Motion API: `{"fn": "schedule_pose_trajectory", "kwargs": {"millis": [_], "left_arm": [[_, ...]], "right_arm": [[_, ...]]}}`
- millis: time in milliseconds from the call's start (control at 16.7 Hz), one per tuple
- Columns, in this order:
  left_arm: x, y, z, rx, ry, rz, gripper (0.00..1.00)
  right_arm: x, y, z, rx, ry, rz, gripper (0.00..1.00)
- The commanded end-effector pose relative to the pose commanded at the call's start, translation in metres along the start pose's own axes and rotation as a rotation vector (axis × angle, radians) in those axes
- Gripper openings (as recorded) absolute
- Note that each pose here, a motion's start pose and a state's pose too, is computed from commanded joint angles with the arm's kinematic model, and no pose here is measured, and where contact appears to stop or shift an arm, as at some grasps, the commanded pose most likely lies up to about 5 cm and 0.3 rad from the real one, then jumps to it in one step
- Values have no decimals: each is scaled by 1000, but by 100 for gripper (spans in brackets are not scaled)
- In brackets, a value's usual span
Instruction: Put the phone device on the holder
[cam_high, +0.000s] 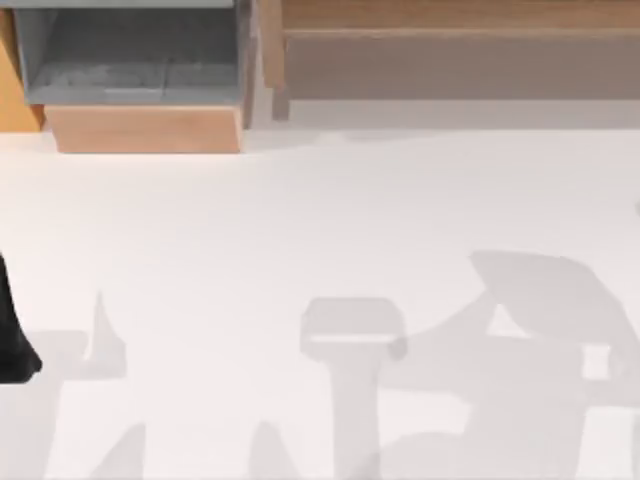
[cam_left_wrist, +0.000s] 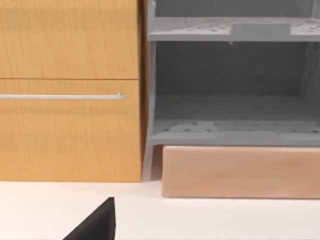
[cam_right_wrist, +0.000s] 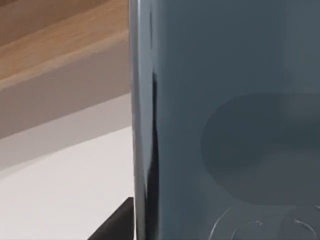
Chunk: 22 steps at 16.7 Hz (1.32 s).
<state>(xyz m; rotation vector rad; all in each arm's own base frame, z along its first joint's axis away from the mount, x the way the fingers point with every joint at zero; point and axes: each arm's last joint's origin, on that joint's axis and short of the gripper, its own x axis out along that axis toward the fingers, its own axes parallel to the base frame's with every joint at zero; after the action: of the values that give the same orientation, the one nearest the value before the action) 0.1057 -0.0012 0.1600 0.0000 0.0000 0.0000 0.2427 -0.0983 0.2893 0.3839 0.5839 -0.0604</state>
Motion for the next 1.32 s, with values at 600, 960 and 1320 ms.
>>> {"fn": "schedule_pose_trajectory", "kwargs": {"millis": [600, 960, 1320], "left_arm": [[0, 0, 0, 0, 0, 0, 100], [0, 0, 0, 0, 0, 0, 100], [0, 0, 0, 0, 0, 0, 100]], "right_arm": [[-30, -64, -41, -284, -132, -101, 0], [-32, -72, -58, -339, -140, -120, 0], [-27, -71, -58, -343, -136, -117, 0]]}}
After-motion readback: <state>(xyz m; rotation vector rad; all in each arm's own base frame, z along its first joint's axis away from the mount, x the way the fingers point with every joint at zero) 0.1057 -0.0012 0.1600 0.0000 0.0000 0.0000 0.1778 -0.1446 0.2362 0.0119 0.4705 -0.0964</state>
